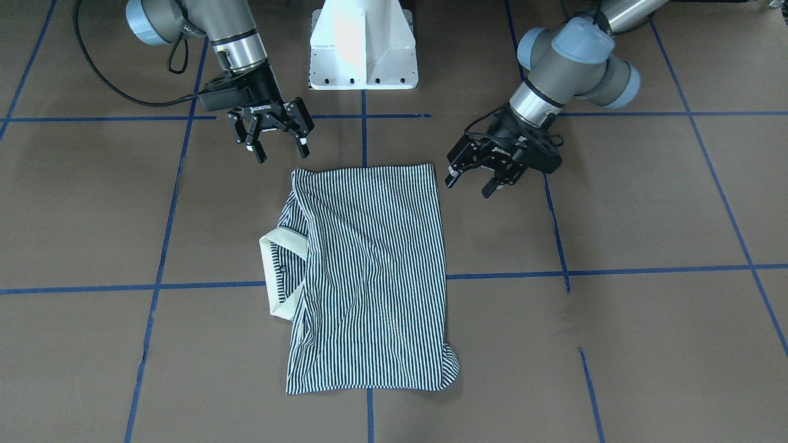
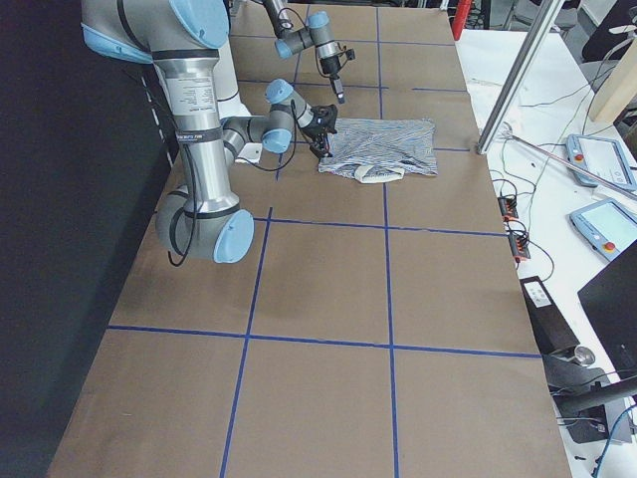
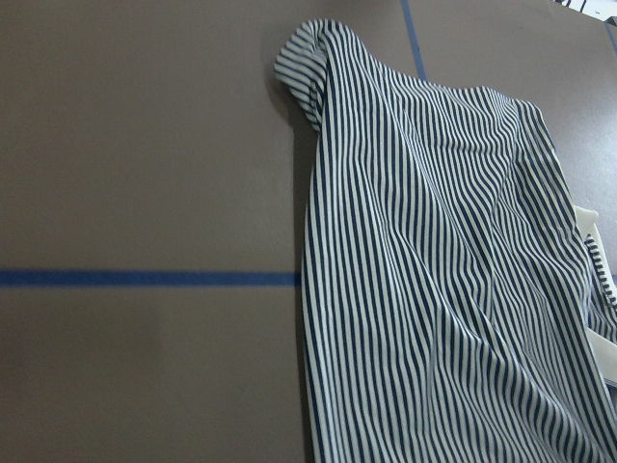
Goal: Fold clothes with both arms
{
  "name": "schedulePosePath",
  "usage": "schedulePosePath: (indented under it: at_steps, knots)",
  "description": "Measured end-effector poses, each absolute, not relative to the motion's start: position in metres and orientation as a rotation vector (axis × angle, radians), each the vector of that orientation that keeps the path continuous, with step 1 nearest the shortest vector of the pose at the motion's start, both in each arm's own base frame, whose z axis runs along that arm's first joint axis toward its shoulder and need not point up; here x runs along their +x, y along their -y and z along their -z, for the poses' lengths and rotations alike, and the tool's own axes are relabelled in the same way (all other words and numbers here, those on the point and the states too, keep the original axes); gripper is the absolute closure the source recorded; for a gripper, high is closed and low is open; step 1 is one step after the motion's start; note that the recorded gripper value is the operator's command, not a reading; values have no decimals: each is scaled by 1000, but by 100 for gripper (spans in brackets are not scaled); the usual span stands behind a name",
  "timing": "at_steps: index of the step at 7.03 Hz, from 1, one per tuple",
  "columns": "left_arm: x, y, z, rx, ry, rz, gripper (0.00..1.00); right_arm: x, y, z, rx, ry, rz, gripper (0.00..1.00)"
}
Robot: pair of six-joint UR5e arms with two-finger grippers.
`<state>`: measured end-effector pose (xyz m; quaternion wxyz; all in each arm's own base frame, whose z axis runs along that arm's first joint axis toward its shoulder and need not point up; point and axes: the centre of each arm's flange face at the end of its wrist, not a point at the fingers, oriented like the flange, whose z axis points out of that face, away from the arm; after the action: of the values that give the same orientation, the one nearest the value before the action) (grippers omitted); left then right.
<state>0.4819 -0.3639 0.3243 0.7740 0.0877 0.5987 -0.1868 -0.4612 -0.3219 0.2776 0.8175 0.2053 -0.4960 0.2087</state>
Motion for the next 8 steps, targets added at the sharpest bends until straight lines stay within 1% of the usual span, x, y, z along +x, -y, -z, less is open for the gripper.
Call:
schedulePosePath:
  at_steps: [1,2,4,8]
  knots:
    - [497,350,-328,154,-1296,457,38,-461,322,-278,438,1057,-446,0]
    - [505,344,-333,136,-1288,478,38,-461,322,-278,438,1057,-446,0]
    - [515,340,-339,123,-1275,484,38,-461,322,-279,437,1054,-445,0]
    - [532,327,-328,92,-1293,476,39,-461,322,-280,433,1055,-453,0]
